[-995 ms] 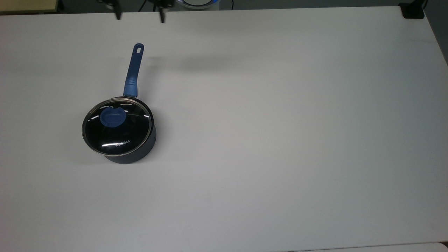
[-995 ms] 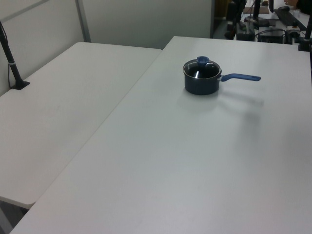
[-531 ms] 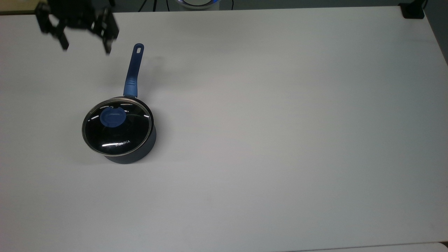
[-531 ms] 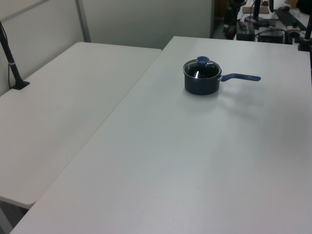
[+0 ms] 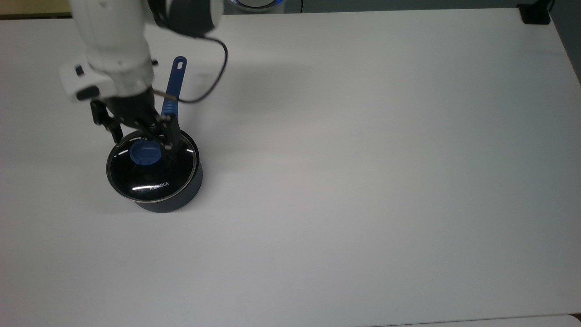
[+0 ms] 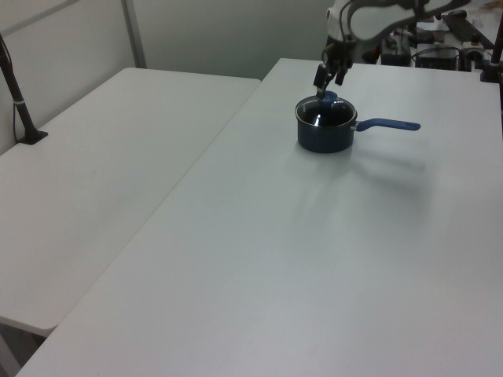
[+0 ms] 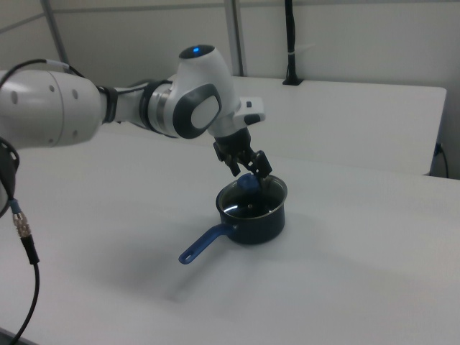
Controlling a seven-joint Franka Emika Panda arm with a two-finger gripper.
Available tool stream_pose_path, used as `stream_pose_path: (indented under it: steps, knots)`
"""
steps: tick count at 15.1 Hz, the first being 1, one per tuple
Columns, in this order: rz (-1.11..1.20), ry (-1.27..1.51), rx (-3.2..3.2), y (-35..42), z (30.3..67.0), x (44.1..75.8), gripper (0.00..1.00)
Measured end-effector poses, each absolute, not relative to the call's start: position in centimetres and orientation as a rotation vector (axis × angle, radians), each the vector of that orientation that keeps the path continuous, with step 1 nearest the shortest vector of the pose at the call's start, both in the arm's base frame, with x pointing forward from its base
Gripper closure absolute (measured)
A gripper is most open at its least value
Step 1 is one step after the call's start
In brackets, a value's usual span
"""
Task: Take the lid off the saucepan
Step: 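Lower the open gripper onto the blue knob of the glass lid, then close the gripper on the knob and lift the lid off the saucepan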
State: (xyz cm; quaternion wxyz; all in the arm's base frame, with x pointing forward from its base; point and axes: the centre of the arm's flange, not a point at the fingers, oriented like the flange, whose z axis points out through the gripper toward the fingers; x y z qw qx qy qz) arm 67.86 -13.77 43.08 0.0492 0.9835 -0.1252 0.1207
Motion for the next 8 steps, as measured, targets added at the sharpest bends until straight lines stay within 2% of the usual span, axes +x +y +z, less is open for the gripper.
stream_pose_path:
  steps: [3,6,7,8]
  knots:
    - [0.361,-0.416,2.973,-13.7,41.3,68.4,0.00]
    - [0.364,-0.418,2.970,-13.7,41.4,68.5,0.03]
    - [0.366,-0.418,2.969,-13.7,41.4,68.5,0.06]
    - [0.370,-0.419,2.969,-13.8,41.5,68.5,0.16]
